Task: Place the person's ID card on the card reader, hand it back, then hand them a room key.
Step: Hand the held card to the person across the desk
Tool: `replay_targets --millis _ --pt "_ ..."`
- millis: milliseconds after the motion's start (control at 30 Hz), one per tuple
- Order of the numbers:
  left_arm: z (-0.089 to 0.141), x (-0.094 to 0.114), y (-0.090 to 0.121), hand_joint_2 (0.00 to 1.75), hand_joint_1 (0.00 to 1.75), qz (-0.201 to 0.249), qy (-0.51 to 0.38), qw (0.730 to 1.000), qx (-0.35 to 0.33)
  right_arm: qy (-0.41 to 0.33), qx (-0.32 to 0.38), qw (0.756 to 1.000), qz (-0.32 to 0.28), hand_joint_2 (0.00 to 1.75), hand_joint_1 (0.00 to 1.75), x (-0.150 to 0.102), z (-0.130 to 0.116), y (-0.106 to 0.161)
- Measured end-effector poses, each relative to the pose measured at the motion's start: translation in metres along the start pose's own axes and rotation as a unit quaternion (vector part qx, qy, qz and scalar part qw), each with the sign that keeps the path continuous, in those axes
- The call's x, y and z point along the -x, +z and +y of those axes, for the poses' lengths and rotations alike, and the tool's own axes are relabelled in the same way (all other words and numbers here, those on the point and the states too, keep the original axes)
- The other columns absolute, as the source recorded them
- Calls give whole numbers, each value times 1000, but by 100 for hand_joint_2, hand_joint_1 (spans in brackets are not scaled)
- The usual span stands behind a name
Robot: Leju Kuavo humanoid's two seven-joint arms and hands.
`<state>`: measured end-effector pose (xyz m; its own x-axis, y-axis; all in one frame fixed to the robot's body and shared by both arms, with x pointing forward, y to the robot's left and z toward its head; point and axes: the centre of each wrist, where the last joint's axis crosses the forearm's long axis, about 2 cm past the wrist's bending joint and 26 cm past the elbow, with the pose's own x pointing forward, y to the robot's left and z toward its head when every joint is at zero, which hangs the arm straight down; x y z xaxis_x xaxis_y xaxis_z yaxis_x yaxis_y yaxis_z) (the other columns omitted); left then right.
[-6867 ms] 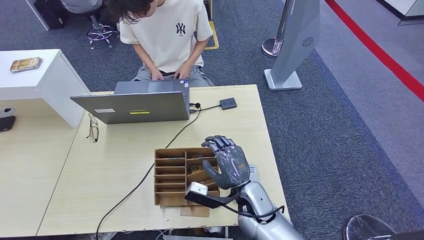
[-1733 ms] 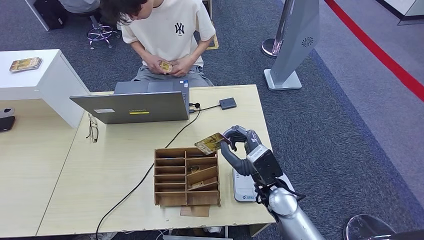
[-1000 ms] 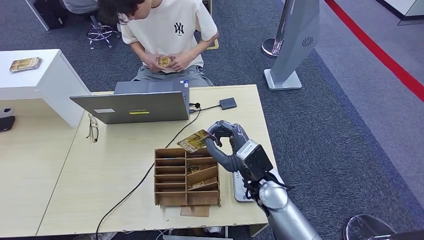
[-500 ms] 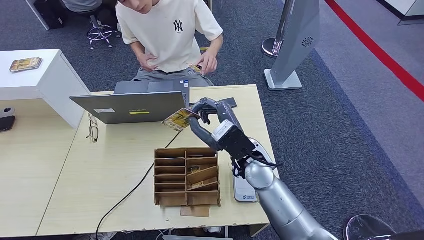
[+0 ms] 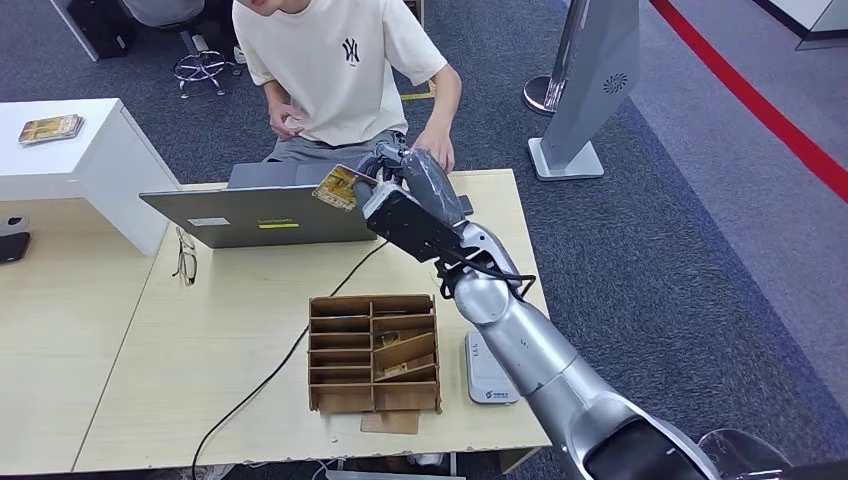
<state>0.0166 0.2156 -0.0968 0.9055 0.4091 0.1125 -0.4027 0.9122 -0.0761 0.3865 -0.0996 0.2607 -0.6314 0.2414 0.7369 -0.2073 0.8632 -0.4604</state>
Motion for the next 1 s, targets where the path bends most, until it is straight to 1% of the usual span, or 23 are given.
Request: replay_targets --millis 200,333,500,700,733,833,867,933,1000 --pt "-3 -5 -2 0 0 -2 -15 1000 3 87 8 996 14 175 175 0 2 -21" --pt "-7 -11 -4 0 0 -3 -24 1000 7 153 14 988 22 175 175 -1 4 -32" --pt "-12 -15 -6 0 0 -1 -34 999 12 275 37 961 15 175 175 3 8 -36" --pt "-18 -19 -7 0 0 -3 -38 999 18 359 27 933 2 175 175 10 20 -31" --pt "-19 -20 -7 0 0 -2 -38 999 19 367 24 930 1 175 164 12 22 -30" --pt "-20 -19 -7 0 0 -1 -39 999 20 386 18 922 -1 175 35 16 26 -26" --pt "-20 -19 -7 0 0 -1 -39 999 21 390 15 920 -2 175 2 17 28 -24" --pt "-20 -19 -7 0 0 -2 -39 999 22 394 10 919 -2 175 0 19 30 -22" --pt "-21 -19 -7 0 0 -2 -39 999 24 385 3 923 0 175 0 20 33 -20"
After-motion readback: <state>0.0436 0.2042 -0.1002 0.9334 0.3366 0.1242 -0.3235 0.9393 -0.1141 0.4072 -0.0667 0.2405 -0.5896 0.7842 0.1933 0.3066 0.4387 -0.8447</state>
